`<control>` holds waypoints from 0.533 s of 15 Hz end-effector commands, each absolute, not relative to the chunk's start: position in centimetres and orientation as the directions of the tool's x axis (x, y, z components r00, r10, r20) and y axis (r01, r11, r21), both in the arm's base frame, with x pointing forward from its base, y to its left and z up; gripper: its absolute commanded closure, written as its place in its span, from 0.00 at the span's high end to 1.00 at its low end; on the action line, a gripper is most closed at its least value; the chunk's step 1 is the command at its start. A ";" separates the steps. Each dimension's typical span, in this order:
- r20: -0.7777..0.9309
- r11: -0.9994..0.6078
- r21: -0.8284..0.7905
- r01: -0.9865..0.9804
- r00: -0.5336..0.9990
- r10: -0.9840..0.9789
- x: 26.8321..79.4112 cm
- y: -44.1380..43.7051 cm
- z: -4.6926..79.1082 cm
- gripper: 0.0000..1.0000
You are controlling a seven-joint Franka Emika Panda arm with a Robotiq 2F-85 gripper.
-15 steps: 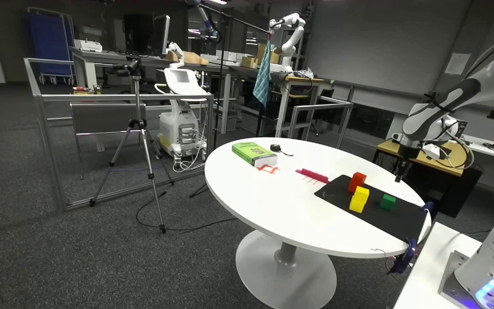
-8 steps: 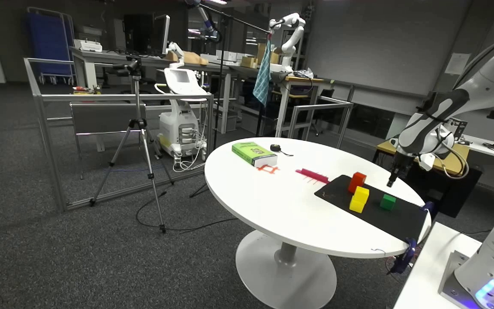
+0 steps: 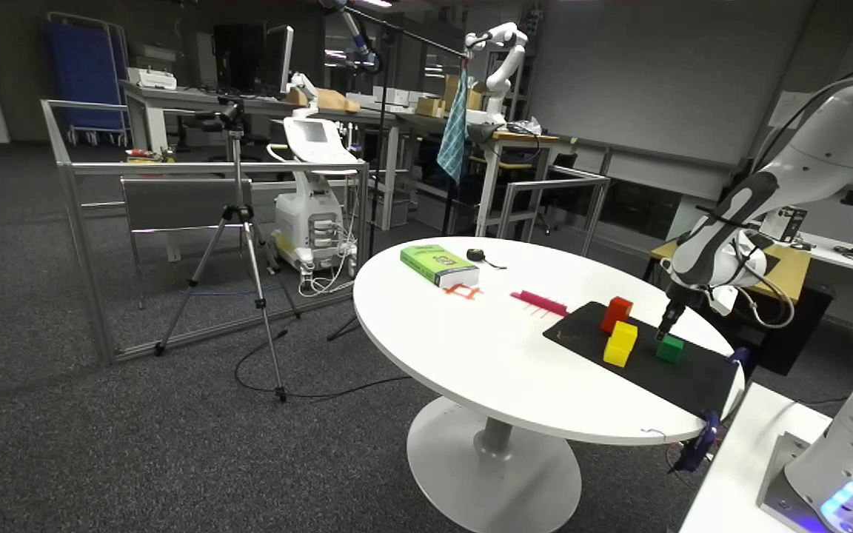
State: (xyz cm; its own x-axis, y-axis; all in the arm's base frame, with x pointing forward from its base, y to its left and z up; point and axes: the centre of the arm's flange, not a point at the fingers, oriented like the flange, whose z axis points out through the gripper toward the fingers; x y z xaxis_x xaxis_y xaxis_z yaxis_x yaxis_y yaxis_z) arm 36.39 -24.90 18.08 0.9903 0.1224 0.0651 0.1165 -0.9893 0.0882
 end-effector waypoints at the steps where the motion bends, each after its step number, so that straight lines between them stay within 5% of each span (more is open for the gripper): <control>1: 0.069 -0.986 0.094 0.134 0.988 0.141 36.3 -25.3 15.8 1.00; 8: 0.033 -0.981 0.120 0.151 0.987 0.155 35.2 -26.2 14.8 1.00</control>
State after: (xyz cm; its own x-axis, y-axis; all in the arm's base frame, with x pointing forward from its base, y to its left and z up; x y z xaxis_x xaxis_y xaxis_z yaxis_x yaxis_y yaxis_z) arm 35.75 -25.12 14.75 0.9915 0.1284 0.0205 0.1263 -0.9885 0.0831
